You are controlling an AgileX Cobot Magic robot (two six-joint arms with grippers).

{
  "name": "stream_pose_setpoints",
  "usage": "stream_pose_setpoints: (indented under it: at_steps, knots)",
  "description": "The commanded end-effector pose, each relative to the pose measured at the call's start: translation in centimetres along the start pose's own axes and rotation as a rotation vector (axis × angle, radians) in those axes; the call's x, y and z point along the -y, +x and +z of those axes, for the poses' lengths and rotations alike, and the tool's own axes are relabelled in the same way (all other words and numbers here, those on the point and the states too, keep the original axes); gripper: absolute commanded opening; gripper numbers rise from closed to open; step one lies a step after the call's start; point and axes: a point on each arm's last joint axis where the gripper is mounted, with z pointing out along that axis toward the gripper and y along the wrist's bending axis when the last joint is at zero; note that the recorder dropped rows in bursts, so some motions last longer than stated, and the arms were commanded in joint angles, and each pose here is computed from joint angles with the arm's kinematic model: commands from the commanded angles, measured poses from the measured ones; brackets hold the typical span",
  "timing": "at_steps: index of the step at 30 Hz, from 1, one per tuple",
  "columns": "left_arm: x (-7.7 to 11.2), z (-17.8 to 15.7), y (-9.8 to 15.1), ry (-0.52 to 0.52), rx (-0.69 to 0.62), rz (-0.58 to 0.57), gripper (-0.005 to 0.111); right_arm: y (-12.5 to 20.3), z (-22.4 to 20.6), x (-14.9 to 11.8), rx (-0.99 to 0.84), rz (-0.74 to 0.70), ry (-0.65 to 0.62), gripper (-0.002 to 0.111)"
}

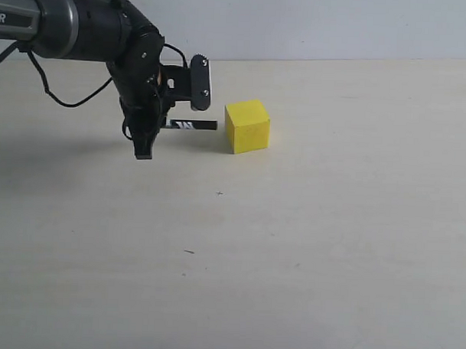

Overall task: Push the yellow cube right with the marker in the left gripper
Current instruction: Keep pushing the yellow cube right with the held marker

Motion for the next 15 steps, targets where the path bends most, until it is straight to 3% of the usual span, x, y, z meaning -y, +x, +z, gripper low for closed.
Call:
stream_pose_setpoints:
  at_steps: [1, 6, 9, 15]
  knots:
    - [-0.9, 0.2, 2.5, 0.026, -0.080, -0.066, 0.000, 0.0, 0.0, 0.0, 0.010, -0.006, 0.006, 0.000]
    - [-1.6, 0.6, 4.4, 0.037, -0.107, -0.135, 0.000, 0.0, 0.0, 0.0, 0.010, -0.006, 0.006, 0.000]
    - [-1.6, 0.5, 3.9, 0.025, -0.080, -0.137, 0.000, 0.0, 0.0, 0.0, 0.010, -0.006, 0.006, 0.000]
    - [0.5, 1.8, -2.4, -0.018, 0.043, -0.030, 0.000, 0.0, 0.0, 0.0, 0.010, -0.006, 0.006, 0.000]
